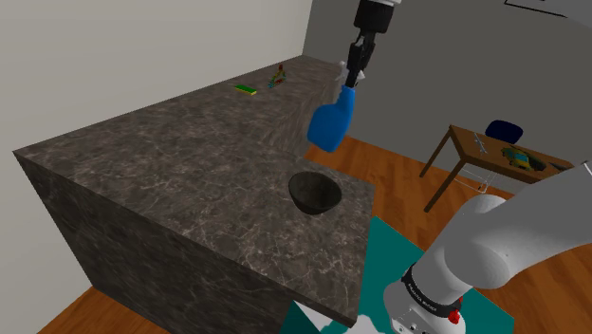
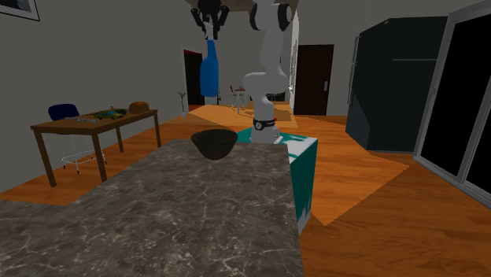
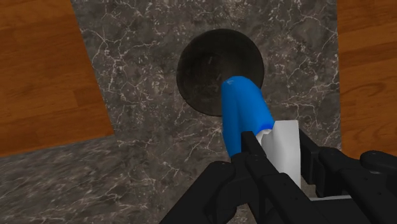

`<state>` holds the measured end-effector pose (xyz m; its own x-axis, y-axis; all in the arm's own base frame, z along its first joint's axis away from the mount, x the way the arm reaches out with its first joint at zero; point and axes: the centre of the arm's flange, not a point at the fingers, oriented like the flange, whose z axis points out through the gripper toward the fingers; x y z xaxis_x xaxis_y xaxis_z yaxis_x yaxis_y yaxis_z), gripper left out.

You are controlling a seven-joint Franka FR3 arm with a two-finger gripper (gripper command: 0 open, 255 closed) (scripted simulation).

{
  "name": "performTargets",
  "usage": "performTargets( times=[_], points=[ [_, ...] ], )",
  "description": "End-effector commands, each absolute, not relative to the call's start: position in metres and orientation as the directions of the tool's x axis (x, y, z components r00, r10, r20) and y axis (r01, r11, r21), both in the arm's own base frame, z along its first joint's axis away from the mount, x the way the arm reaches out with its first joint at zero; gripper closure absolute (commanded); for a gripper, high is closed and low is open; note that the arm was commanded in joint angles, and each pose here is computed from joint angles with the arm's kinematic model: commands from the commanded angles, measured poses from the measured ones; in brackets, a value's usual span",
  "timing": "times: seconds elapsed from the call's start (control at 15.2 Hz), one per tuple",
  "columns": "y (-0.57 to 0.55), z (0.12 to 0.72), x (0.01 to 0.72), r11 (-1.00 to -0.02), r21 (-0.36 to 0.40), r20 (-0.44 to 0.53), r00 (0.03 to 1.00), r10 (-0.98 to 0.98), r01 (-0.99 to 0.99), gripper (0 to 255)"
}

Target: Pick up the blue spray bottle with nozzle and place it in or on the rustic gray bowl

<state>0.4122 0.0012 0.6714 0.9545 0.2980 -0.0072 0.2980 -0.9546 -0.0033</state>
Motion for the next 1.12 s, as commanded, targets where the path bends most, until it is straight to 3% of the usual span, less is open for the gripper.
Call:
performTargets(
  times=[0.0, 1.06],
  points=[
    [-0.001, 0.663, 0.411, -0.954, -0.004, -0.008, 0.954, 0.299, 0.299, 255],
    [-0.001, 0.578, 0.411, -0.954, -0.004, -0.008, 0.954, 0.299, 0.299, 255]
  ],
)
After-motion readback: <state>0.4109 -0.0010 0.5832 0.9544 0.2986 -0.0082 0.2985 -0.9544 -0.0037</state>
